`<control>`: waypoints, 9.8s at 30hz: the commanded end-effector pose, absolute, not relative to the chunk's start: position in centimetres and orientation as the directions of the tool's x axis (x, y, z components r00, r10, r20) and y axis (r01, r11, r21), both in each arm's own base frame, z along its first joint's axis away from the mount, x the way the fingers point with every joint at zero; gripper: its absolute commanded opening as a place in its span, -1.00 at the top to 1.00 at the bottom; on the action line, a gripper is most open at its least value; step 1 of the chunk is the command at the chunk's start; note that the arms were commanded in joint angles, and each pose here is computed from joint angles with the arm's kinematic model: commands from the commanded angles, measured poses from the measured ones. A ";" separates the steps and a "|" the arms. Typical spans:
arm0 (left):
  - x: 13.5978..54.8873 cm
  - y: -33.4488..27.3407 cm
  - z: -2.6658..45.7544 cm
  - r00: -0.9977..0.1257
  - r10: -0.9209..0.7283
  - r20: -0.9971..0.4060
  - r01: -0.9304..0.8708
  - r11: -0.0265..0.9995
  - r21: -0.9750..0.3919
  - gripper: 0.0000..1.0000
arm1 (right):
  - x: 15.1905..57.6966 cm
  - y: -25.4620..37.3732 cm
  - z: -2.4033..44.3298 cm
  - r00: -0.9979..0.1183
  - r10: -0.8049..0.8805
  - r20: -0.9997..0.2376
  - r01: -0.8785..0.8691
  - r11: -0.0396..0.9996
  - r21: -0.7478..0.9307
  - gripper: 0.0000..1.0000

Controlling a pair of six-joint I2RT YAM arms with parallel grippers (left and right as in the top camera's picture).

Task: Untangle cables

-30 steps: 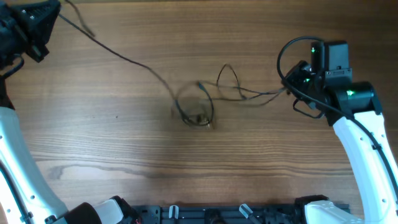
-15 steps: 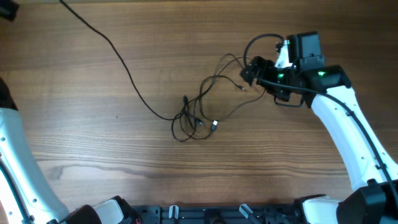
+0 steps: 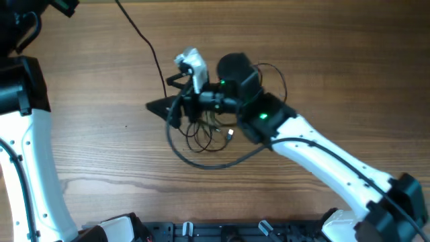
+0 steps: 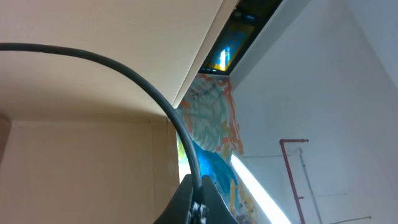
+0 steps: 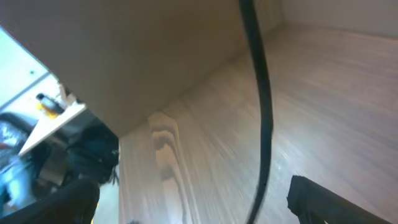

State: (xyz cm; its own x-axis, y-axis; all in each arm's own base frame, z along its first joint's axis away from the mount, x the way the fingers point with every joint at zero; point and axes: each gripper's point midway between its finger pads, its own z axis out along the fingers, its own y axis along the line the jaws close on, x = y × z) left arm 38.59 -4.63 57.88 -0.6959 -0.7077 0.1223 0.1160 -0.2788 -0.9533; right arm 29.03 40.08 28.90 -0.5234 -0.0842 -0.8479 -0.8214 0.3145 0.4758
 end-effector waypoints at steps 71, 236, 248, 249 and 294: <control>31.2 -12.4 41.3 -0.769 -0.364 0.526 -0.557 -0.023 -0.830 0.92 | 26.2 38.3 40.4 -0.389 0.135 -0.911 -0.919 0.013 0.394 0.91; 39.6 -0.3 60.0 0.202 -0.761 -0.616 0.201 0.648 -0.734 0.92 | 33.5 4.7 18.4 -0.729 0.669 -0.142 0.527 0.682 0.507 -0.99; 41.2 19.7 32.6 -0.086 -0.519 -0.850 -0.898 0.410 -0.159 0.92 | 33.5 4.7 18.4 -0.730 0.669 -0.142 0.526 0.682 0.507 -0.99; 40.1 19.8 30.3 -0.097 -0.574 -0.813 -0.926 0.352 -0.138 0.92 | 33.5 4.7 18.4 -0.729 0.669 -0.143 0.526 0.682 0.508 -0.99; 34.5 11.8 -0.6 -0.663 -0.725 -0.188 -0.707 0.688 -0.160 -0.72 | 34.0 4.7 18.7 -0.726 0.669 -0.159 0.515 0.682 0.519 -0.99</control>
State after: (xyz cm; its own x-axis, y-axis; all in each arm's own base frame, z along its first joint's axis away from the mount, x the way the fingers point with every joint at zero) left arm 34.82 11.95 0.74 -0.6098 -0.7748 -0.1670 -0.7356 0.6316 -0.2446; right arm 33.92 4.96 18.09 -0.7370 0.6614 -0.1392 0.5160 0.6835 0.5163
